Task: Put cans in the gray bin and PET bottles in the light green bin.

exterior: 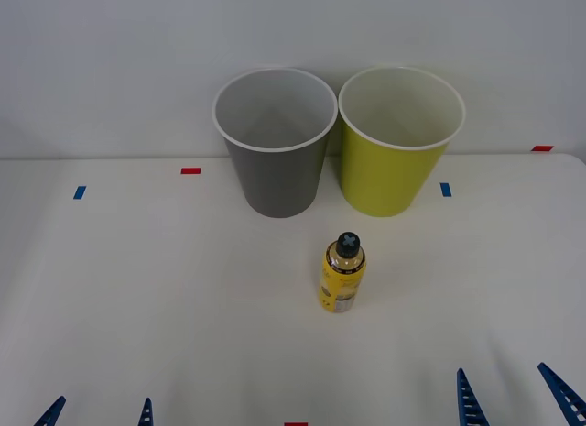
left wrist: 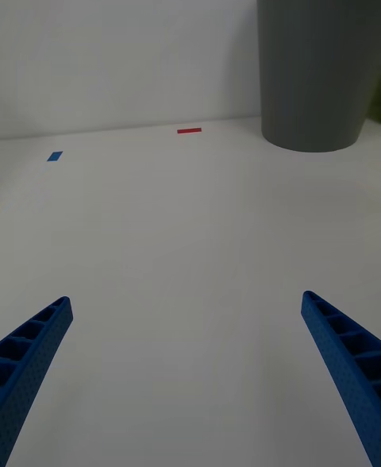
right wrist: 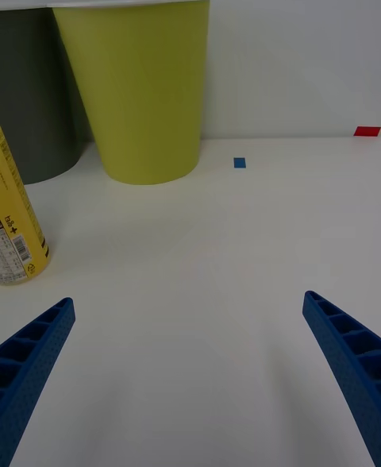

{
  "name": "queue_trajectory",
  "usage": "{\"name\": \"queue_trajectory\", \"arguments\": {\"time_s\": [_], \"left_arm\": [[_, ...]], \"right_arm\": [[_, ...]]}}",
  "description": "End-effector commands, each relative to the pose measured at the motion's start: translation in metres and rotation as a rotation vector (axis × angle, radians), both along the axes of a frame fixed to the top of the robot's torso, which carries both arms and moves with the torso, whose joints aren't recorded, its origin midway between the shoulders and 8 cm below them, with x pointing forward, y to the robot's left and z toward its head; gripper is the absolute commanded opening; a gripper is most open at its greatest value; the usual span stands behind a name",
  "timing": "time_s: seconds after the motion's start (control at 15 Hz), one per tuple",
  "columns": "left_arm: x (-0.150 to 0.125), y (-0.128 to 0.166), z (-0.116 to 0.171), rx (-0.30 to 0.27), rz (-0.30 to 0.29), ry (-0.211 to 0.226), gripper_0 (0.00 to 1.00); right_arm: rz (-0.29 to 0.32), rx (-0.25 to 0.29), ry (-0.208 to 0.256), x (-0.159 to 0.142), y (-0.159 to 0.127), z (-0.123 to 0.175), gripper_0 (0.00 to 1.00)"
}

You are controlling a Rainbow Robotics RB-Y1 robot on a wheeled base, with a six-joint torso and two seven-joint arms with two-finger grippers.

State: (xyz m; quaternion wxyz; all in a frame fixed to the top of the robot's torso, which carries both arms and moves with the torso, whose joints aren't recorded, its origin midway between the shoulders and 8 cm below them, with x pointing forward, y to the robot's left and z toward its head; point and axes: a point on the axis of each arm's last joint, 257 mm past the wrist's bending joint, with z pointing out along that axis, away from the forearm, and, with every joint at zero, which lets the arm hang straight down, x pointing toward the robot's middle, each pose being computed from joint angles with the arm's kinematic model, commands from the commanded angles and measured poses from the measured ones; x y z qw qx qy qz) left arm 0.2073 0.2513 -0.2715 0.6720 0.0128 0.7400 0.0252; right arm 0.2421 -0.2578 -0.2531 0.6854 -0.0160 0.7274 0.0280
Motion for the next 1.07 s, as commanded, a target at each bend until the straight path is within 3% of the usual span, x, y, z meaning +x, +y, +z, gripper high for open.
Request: {"name": "queue_trajectory", "arguments": {"time_s": [0.07,1.07], "left_arm": [[0.0000,0.0000,0.0000,0.000,0.000,0.000,1.00],[0.0000,0.0000,0.0000,0.000,0.000,0.000,1.00]], "right_arm": [[0.000,0.000,0.000,0.0000,0.0000,0.0000,1.00],[0.000,0.000,0.000,0.0000,0.0000,0.0000,1.00]]}}
